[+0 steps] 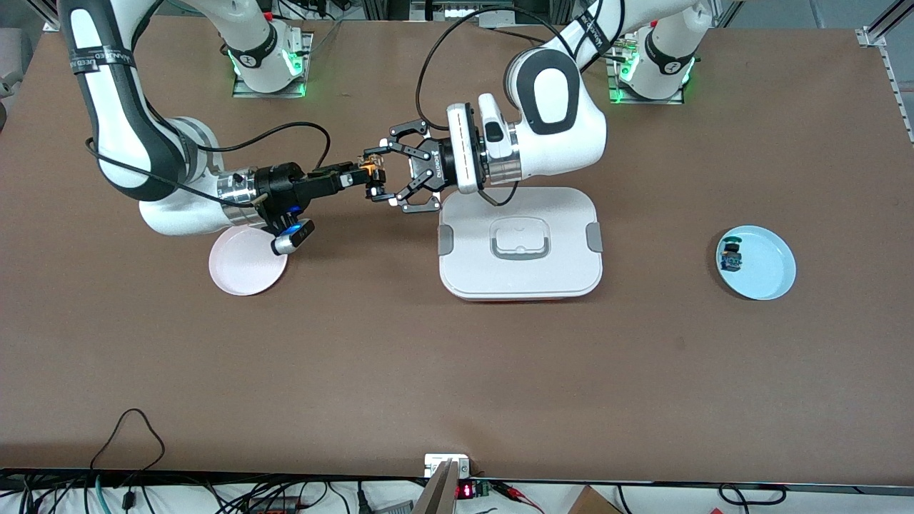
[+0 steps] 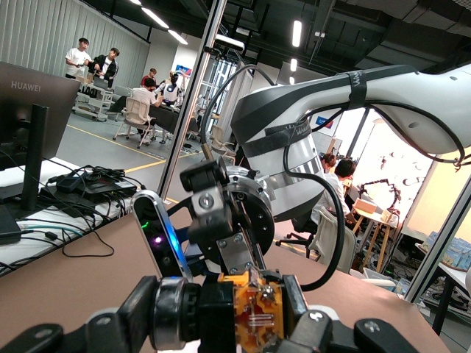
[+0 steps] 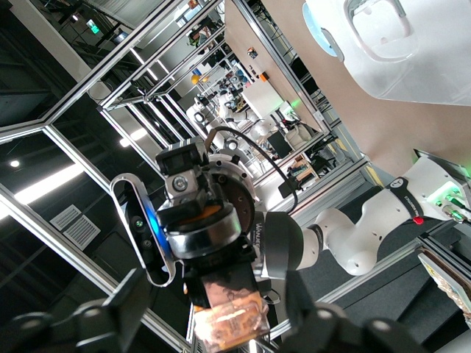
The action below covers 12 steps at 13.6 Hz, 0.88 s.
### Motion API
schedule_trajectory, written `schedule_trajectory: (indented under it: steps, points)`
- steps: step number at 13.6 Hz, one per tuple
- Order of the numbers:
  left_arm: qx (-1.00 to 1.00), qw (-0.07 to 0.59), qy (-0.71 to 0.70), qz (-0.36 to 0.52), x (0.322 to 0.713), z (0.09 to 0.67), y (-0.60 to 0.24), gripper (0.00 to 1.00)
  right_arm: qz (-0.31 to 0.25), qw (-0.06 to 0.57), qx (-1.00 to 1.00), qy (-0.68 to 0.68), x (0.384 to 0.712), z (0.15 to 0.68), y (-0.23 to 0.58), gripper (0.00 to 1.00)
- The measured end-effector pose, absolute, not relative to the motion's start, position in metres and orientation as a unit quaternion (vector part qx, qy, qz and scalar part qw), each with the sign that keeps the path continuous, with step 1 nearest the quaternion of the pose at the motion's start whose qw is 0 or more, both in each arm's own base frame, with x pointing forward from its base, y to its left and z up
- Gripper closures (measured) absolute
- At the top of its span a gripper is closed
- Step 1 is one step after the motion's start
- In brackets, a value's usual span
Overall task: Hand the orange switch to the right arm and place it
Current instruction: 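Bring the right gripper to the switch held by the left gripper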
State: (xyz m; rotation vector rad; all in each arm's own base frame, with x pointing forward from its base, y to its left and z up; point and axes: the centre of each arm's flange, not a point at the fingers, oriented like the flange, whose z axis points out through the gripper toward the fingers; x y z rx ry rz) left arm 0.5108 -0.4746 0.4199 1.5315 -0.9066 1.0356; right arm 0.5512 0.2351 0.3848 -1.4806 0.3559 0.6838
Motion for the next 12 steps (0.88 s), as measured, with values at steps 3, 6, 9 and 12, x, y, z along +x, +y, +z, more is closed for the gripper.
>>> schedule_trajectory:
  steps: [3,6,9,12]
  points:
    - [0.638,0.517,-0.373,0.432,0.5125,0.4220,-0.4736,0.28,0.300,0.673,-0.658,0.156,0.5511,0.3839,0.2341,0.55]
    - [0.638,0.518,-0.372,0.432,0.5123,0.4219,-0.4737,0.28,0.300,0.673,-0.658,0.155,0.5510,0.3841,0.2339,0.55]
    - [0.638,0.517,-0.373,0.433,0.5121,0.4216,-0.4738,0.23,0.301,0.673,-0.658,0.155,0.5509,0.3842,0.2340,0.55]
    - [0.639,0.516,-0.373,0.432,0.5121,0.4199,-0.4732,0.00,0.300,0.674,-0.657,0.156,0.5514,0.3842,0.2328,0.55]
